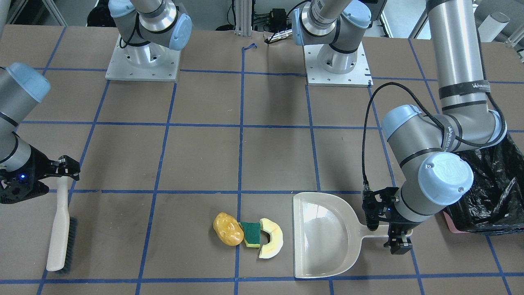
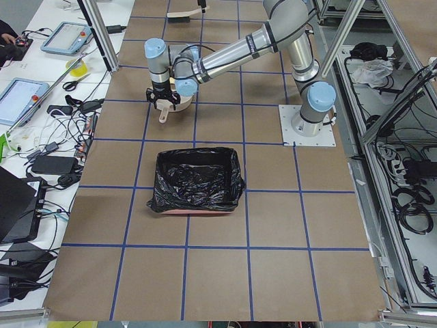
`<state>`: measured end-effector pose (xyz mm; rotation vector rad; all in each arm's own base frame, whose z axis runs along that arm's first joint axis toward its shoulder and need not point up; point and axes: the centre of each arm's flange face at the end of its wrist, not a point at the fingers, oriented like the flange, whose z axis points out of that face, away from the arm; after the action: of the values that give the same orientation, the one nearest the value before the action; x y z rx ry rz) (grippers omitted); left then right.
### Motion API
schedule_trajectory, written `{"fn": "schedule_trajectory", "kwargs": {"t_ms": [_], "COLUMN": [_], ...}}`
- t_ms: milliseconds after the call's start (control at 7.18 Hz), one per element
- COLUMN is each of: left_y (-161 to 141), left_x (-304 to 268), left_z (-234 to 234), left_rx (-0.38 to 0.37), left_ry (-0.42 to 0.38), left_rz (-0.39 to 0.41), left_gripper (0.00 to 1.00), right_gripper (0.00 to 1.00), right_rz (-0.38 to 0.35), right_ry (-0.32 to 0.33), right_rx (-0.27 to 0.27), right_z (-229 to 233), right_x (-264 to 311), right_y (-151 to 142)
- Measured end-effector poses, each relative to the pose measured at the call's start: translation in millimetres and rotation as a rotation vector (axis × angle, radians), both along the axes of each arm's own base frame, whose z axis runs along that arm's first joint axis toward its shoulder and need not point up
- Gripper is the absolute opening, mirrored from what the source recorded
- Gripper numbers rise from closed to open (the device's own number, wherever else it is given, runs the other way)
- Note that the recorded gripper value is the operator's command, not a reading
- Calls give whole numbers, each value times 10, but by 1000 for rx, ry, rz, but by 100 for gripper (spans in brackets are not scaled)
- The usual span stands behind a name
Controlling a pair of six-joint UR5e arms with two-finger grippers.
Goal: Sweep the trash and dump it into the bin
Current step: 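Close the left gripper on the dustpan handle while the right grasps the brush handle, then lift the brush with the right gripper and carry it behind the trash items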
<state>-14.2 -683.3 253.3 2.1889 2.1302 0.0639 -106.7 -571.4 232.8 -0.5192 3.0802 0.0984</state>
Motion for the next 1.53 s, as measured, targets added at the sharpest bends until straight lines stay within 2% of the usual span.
{"fn": "schedule_trajectory", "kwargs": {"t_ms": [418, 557, 835, 975, 1114, 1253, 1392, 1532], "left_y": [-23, -17, 14, 23, 27, 28, 26, 24], "left_x": [147, 141, 139, 136, 126, 119, 119, 121], "left_z": [-36, -67, -179, -210, -226, -230, -229, -224], "left_rx": [-18, -14, 2, 6, 8, 9, 9, 8], "left_ry": [70, 79, 86, 86, 87, 86, 83, 83], "left_rz": [53, 61, 68, 68, 62, 55, 52, 52], "left_gripper": [94, 94, 92, 73, 49, 37, 26, 23], "right_gripper": [66, 60, 56, 53, 44, 38, 25, 0], "right_rz": [-61, -74, -84, -93, -103, -107, -109, -106], "right_ry": [3, 4, 3, 3, 5, 5, 6, 6], "right_rx": [0, 2, 5, 5, 5, 6, 6, 5], "right_z": [-19, -32, -54, -58, -60, -59, -52, -46], "right_x": [0, -2, -6, -9, -11, -12, -12, 5], "right_y": [-10, -12, -25, -32, -34, -34, -35, -38]}}
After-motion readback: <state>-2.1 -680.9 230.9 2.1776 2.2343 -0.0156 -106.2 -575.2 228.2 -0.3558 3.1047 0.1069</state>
